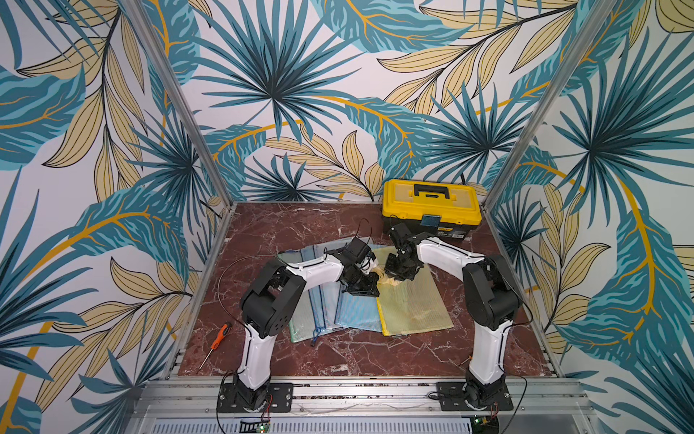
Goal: Wipe the document bag
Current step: Wipe the dirt from the document bag.
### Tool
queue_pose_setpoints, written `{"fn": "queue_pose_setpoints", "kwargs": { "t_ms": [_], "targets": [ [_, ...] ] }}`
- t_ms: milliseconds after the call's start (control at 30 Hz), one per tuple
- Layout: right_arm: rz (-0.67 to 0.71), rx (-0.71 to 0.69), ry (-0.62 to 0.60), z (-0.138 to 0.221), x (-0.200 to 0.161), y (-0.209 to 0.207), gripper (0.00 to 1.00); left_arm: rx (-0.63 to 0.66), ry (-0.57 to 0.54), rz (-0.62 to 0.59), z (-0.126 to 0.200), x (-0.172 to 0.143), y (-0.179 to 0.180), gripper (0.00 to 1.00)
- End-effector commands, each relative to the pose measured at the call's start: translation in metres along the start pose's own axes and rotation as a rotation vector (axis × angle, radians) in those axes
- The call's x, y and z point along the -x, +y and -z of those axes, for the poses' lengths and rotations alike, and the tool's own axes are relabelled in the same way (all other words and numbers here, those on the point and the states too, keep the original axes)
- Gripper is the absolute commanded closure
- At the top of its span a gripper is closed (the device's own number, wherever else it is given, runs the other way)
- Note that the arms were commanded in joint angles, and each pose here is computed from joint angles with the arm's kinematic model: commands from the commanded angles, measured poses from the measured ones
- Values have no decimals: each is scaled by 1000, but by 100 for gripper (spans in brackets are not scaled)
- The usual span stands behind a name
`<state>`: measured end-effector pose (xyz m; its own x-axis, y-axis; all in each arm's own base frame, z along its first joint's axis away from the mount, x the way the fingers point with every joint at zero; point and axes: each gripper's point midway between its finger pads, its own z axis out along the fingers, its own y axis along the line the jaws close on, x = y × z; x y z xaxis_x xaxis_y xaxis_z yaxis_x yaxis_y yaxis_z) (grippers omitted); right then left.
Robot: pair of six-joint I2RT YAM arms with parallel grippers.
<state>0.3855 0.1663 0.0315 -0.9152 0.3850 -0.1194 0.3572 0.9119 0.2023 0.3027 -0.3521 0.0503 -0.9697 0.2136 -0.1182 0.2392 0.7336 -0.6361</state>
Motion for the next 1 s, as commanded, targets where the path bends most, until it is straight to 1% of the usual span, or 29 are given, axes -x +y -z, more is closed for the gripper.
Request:
{"fn": "queue_pose_setpoints", "kwargs": {
  "t_ms": [0, 133, 200, 233, 267, 333, 467, 567, 633, 700, 767, 867, 967],
  "targets": [
    [-60, -140, 14, 3, 2, -66, 100, 17, 0, 1, -1, -2, 4, 100],
    [-143, -189, 5, 17, 8, -124, 100, 17, 1, -1, -2, -2, 4, 100],
    [-156, -221, -6, 25, 12, -140, 100, 17, 1, -1, -2, -2, 5, 100],
    [-153, -227, -16, 29, 14, -141, 100, 15, -1, -2, -1, -2, 4, 100],
    [-156, -212, -17, 31, 15, -136, 100, 17, -2, -2, -1, -2, 4, 100],
    [-143, -141, -11, 32, 14, -111, 100, 21, -5, -2, -1, -1, 5, 100],
    [-15, -104, -15, 33, -2, -46, 100, 21, -11, -1, 1, -1, 4, 100],
    [1, -12, 37, 19, -25, -7, 100, 21, -17, -3, 2, 1, 3, 100],
    [-15, 20, 65, 7, -36, 1, 100, 20, -18, -3, 2, 1, 2, 100],
    [-27, -9, 81, -2, -44, -10, 100, 20, -20, -2, 2, 2, 2, 100],
    [-18, -72, 75, -3, -48, -29, 100, 20, -17, -2, 2, 2, 3, 100],
    [-17, -164, 70, 2, -53, -64, 100, 22, -22, -2, 2, 3, 3, 100],
    [-61, -231, 57, 14, -54, -106, 100, 24, -27, 0, 3, 5, 3, 100]
  ]
}}
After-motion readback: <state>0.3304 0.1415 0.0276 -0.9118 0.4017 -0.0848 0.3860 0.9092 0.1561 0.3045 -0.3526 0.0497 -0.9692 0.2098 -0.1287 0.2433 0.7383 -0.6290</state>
